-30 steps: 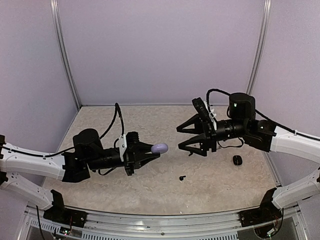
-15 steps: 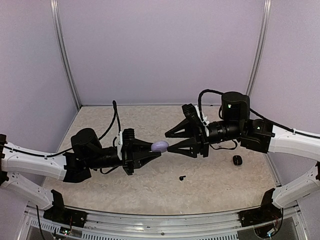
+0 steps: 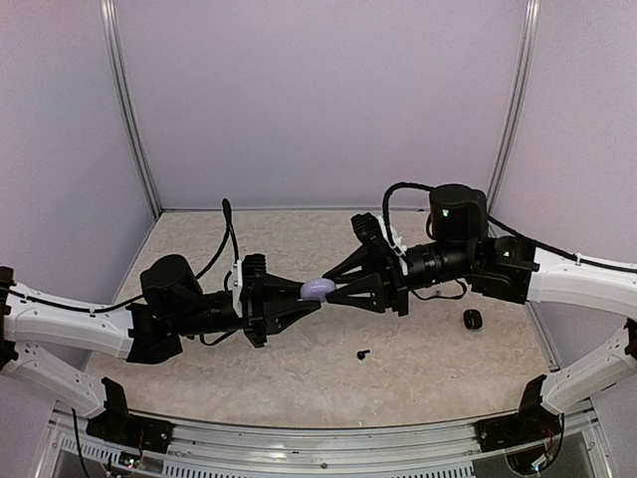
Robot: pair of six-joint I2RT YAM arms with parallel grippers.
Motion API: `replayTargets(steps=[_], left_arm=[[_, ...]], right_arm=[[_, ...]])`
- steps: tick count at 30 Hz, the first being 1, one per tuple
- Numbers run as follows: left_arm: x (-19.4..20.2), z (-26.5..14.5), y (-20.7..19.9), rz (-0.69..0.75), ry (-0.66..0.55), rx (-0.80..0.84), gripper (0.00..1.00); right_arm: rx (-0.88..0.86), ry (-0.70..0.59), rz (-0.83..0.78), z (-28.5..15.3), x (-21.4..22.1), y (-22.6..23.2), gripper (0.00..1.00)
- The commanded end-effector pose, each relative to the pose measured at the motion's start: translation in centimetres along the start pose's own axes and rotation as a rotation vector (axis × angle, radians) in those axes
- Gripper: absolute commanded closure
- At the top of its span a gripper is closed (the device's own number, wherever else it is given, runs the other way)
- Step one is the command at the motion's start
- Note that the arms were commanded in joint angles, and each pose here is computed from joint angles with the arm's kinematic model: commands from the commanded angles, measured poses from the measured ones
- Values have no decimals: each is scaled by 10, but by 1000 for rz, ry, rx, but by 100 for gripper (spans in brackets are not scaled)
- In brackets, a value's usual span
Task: Insert the wireless bluetooth earbuds into the charging case
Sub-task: Pass from the left arm to the right, then pass from the right arm to the left
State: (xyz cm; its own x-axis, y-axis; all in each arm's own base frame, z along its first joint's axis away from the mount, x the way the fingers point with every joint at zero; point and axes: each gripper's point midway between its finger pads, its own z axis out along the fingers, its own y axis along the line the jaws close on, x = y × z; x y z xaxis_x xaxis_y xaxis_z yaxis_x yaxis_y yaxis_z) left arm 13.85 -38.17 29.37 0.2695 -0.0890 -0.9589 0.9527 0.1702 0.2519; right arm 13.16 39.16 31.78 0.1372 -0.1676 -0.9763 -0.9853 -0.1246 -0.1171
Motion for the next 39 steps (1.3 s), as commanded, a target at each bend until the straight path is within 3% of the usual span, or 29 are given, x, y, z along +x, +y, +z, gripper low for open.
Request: replayTargets(steps=[1,4,7,16,28,39], left_arm=[[-2,0,2,3,-17,-4,88],[1,0,4,-1,-8,-19,82],[2,-2,7,-3,4,-39,67],[23,-10,15,-69,132,-115,30],[24,-22,-1,-89,167,-63,25],[11,-9,2,-113,132,-97,47]], right_arm=[[-18,-9,-9,2,-11,2,73],[-9,2,-2,3,-11,1,81],[11,25,7,3,-8,-3,85],[54,87,33,1,2,-10,87],[38,208,76,0,15,-10,86],[8,235,108,8,21,-10,86]])
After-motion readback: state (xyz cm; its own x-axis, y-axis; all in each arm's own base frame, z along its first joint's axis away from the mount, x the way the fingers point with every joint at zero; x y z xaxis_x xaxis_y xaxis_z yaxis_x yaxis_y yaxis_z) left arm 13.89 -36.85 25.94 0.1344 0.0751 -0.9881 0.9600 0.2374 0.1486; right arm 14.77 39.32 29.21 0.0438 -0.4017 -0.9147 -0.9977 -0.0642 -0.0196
